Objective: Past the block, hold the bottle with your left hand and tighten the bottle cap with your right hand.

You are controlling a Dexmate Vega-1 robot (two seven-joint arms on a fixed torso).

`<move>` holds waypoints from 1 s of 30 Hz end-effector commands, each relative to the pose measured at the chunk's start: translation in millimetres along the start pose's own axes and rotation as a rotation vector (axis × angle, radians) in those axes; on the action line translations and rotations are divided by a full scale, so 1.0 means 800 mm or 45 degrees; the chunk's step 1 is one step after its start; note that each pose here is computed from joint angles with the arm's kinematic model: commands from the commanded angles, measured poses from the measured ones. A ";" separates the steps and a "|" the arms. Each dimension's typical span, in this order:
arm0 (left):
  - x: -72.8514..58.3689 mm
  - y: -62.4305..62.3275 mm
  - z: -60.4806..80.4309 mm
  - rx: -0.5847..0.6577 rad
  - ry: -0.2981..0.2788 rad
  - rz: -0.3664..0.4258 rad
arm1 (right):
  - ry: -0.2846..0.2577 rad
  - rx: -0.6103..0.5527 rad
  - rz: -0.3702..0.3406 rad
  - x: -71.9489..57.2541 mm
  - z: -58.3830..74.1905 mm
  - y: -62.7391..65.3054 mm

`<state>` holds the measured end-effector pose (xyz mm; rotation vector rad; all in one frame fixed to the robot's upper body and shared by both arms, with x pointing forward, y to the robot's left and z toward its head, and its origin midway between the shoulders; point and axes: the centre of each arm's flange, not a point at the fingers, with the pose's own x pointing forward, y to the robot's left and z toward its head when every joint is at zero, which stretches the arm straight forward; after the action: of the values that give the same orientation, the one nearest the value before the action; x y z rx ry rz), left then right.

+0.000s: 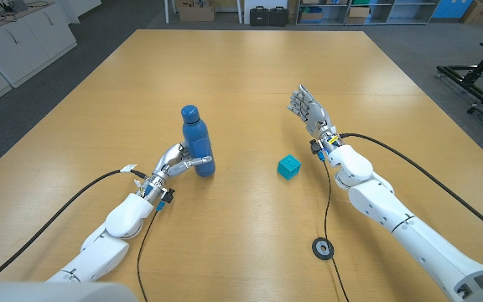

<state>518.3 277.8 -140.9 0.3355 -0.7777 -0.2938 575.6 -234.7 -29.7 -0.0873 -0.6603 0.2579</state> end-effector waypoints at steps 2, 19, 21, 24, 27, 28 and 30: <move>-0.002 0.006 0.030 0.038 -0.027 0.081 | -0.017 -0.011 0.033 -0.018 0.008 -0.005; 0.000 -0.003 0.058 0.128 -0.027 0.260 | -0.112 -0.055 0.134 -0.046 0.027 -0.011; 0.004 -0.001 0.063 0.141 -0.042 0.264 | -0.122 -0.071 0.150 -0.048 0.033 -0.008; 0.009 0.005 0.070 0.156 -0.058 0.251 | -0.147 -0.083 0.163 -0.050 0.042 -0.001; 0.013 0.012 0.074 0.151 -0.064 0.226 | -0.169 -0.086 0.158 -0.052 0.051 0.006; 0.014 0.014 0.075 0.158 -0.067 0.215 | -0.179 -0.086 0.157 -0.052 0.053 0.009; 0.015 0.020 0.077 0.175 -0.071 0.198 | -0.197 -0.087 0.161 -0.053 0.058 0.014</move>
<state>485.7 270.0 -106.1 0.3485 -0.8460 -0.0952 531.9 -246.2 -27.8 -0.1557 -0.7592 0.3492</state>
